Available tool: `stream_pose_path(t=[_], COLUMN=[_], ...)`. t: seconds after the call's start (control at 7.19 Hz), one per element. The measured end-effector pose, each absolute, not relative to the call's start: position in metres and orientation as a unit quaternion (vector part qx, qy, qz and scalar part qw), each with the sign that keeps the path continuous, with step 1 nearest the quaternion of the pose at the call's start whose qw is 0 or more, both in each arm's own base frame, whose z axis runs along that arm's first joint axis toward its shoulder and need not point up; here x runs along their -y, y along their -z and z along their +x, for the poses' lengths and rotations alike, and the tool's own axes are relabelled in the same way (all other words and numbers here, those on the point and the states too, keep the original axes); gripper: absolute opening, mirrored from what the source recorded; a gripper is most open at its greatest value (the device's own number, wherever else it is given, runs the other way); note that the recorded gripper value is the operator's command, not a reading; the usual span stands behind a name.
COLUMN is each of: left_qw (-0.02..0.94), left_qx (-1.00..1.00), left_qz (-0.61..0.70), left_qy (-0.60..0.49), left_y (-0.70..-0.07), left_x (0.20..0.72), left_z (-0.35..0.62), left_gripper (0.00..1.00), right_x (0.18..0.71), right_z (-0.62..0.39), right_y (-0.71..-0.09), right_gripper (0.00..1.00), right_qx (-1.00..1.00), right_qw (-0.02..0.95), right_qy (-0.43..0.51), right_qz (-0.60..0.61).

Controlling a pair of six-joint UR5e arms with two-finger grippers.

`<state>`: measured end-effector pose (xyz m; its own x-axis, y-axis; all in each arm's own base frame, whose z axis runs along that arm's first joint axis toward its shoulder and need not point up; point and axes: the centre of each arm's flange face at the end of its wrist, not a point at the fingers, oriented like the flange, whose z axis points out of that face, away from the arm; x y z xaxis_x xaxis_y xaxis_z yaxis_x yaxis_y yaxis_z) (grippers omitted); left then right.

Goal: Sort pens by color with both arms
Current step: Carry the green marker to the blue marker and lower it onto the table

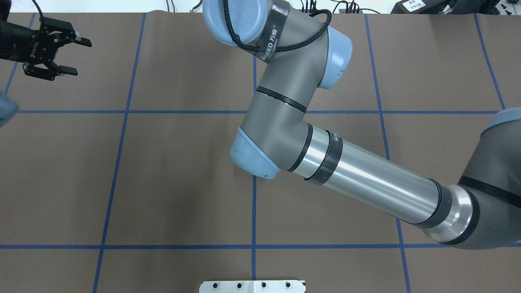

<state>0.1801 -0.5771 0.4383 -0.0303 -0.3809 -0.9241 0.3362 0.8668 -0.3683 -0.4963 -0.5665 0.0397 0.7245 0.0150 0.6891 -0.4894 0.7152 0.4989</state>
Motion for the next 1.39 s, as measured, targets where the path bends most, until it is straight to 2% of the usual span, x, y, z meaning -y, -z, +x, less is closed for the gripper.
stream_pose_path(t=[0.56, 0.83, 1.25, 1.39], left_qw=[0.690, 0.690, 0.690, 0.690], left_qx=[-0.686, -0.686, -0.686, -0.686], left_qz=[-0.020, -0.021, -0.021, -0.021], left_qy=[0.232, 0.231, 0.230, 0.230], left_y=[-0.438, -0.439, -0.439, -0.439], left_x=[0.519, 0.514, 0.513, 0.513], left_z=[0.158, 0.156, 0.156, 0.156], left_gripper=[1.00, 1.00, 1.00, 1.00], right_x=[0.642, 0.644, 0.619, 0.617], right_z=[-0.591, -0.626, -0.664, -0.667], right_y=[-0.115, -0.146, -0.178, -0.181], right_gripper=[0.00, 0.00, 0.00, 0.25], right_qx=[0.285, 0.288, 0.287, 0.284], right_qw=[0.843, 0.839, 0.834, 0.834], right_qy=[-0.207, -0.205, -0.196, -0.195], right_qz=[0.407, 0.414, 0.429, 0.431])
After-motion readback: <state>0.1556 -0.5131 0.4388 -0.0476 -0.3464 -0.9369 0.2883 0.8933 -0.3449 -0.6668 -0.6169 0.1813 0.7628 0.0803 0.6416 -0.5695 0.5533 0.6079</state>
